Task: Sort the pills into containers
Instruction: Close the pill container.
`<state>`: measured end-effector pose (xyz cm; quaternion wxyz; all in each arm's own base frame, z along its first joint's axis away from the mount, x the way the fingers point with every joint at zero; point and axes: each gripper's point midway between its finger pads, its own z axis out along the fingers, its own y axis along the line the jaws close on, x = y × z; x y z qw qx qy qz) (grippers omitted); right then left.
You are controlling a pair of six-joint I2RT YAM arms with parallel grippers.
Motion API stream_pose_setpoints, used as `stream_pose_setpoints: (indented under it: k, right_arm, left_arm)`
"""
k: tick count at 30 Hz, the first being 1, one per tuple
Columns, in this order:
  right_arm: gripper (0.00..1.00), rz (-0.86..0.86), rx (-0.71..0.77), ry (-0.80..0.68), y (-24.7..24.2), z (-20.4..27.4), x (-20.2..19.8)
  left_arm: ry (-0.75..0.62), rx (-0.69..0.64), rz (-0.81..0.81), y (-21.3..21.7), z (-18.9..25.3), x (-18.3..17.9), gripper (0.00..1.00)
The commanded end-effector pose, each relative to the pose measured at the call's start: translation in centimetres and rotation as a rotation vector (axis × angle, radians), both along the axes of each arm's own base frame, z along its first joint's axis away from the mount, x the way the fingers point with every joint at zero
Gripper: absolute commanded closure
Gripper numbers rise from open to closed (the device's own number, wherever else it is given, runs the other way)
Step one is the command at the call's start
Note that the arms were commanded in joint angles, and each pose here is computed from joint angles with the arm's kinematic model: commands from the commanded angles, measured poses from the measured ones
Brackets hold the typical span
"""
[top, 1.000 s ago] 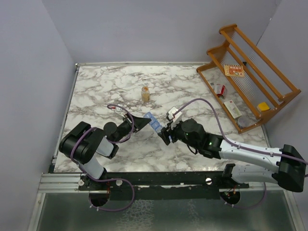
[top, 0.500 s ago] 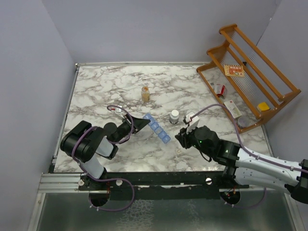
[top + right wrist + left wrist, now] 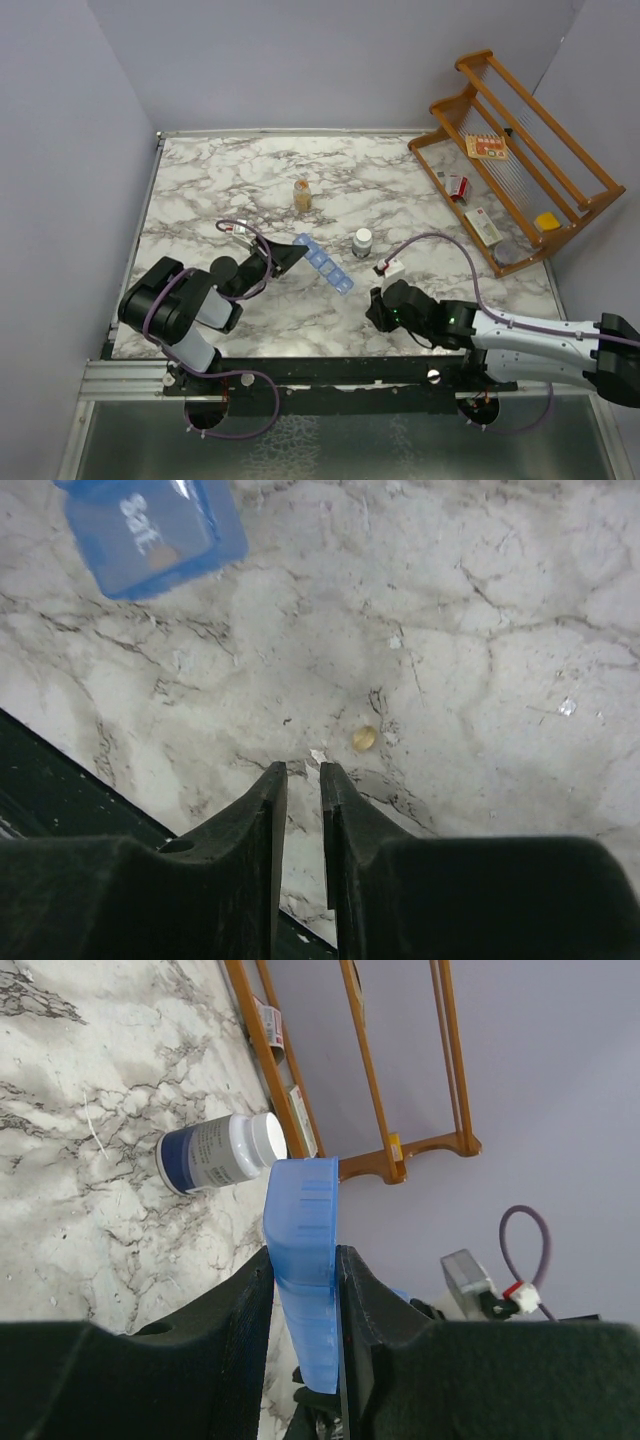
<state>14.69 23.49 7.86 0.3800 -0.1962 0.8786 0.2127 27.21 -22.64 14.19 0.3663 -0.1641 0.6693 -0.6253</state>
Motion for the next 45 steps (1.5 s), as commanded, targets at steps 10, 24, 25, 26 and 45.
stream_pose_setpoints:
  k: [10,24,25,26,45]
  right_arm:
    - [0.79,-0.079,-0.036,0.051,0.1,-3.8,-0.7]
    - [0.71,-0.241,-0.093,-0.013,-1.7,-3.9,1.4]
    - [0.71,-0.248,-0.096,-0.011,-1.7,-4.1,1.5]
    - [0.71,-0.253,-0.101,-0.009,-1.7,-4.2,1.5]
    - [0.66,-0.207,-0.059,-0.026,0.3,-3.8,2.0]
  left_arm:
    - [-0.165,-0.114,0.063,1.6,4.9,-0.5,0.90]
    - [-0.177,-0.088,0.047,1.4,4.8,-0.6,0.89]
    - [-0.177,-0.088,0.046,1.3,4.7,-0.6,0.90]
    - [-0.177,-0.088,0.045,1.3,4.8,-0.6,0.90]
    - [-0.184,-0.072,0.038,1.1,4.5,-0.5,0.90]
